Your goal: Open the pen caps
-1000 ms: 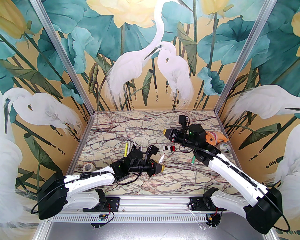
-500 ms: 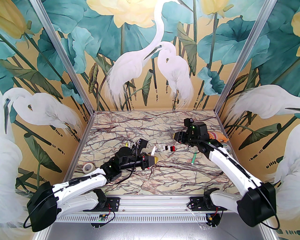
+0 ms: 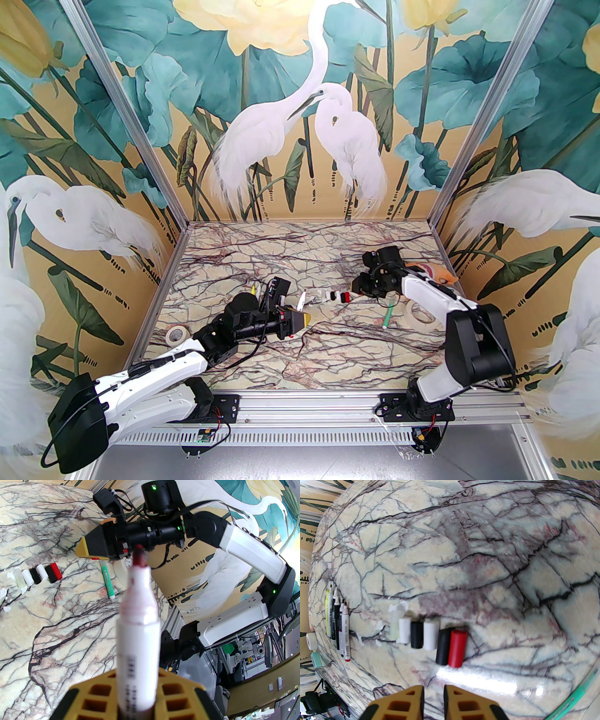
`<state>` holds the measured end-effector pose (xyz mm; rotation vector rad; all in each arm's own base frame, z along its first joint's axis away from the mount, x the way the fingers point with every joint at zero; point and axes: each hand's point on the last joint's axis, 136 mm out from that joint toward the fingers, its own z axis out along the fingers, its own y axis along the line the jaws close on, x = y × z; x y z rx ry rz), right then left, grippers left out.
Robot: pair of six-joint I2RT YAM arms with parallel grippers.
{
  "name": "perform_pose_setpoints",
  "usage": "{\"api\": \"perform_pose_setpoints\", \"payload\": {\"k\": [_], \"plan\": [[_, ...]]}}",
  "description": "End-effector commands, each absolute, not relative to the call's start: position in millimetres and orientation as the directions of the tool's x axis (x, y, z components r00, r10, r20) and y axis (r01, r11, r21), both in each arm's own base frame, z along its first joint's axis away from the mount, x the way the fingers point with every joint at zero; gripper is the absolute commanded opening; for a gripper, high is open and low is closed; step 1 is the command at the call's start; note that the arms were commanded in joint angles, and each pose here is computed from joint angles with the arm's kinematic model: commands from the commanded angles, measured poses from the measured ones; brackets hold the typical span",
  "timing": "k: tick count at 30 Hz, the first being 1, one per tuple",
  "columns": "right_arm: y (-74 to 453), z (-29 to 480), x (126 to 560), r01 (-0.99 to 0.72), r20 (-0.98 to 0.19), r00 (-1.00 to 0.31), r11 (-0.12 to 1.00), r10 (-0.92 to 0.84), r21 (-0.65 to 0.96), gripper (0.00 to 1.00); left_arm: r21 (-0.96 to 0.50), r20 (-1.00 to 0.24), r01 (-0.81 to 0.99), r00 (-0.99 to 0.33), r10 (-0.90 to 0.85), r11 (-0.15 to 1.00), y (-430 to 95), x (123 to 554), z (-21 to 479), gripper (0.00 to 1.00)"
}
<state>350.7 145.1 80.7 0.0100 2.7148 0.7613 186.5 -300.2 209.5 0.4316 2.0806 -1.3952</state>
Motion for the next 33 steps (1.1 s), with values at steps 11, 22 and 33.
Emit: {"api": "perform_pose_setpoints", "payload": {"k": [11, 22, 33], "plan": [[134.4, 43.1, 368.6, -0.075, -0.235, -0.972, 0.902, 0.030, 0.426, 0.18, -0.718, -0.622, 0.566, -0.783, -0.009, 0.405, -302.5, 185.4, 198.4, 0.15], [131.2, 23.9, 361.2, -0.049, -0.175, -0.984, 0.910, 0.026, 0.412, 0.22, -0.733, -0.613, 0.560, -0.790, -0.016, 0.386, -307.0, 186.6, 199.0, 0.14], [131.0, 18.9, 363.7, -0.038, -0.158, -0.987, 0.914, 0.028, 0.403, 0.28, -0.747, -0.601, 0.552, -0.799, -0.022, 0.370, -309.8, 186.8, 201.1, 0.14]]}}
